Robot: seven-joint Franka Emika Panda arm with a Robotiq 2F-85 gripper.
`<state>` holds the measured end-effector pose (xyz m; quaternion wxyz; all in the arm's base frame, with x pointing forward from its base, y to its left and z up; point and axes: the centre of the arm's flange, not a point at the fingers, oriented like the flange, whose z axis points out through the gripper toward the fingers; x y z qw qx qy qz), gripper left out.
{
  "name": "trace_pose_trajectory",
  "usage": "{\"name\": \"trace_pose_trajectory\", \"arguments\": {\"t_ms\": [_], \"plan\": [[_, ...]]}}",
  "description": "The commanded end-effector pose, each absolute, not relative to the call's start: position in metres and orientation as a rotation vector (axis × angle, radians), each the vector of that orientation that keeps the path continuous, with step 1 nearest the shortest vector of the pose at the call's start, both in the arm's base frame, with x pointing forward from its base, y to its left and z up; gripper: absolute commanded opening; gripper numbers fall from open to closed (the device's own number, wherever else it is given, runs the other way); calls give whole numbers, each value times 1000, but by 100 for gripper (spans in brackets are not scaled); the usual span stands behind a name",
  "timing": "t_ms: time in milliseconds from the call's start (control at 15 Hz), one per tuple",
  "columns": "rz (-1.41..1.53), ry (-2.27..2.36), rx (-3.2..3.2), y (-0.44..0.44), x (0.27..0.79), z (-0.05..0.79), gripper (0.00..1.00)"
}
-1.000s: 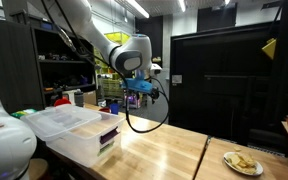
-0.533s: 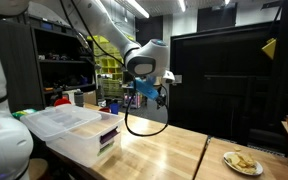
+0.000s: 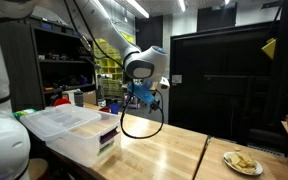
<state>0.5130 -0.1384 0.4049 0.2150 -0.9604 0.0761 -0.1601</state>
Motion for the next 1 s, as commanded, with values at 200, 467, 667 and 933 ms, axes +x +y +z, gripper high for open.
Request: {"name": "trace_pose_trajectory", "arguments": {"t_ms": [200,467,667,933], "plan": [[-308,-170,-2804,-52,472,394,100],[-270,-400,-2915,-19,444,399,100],[-260,-582,-3010,8,430,397,100],[-273,-825,-3114,54,421,388,100]]}}
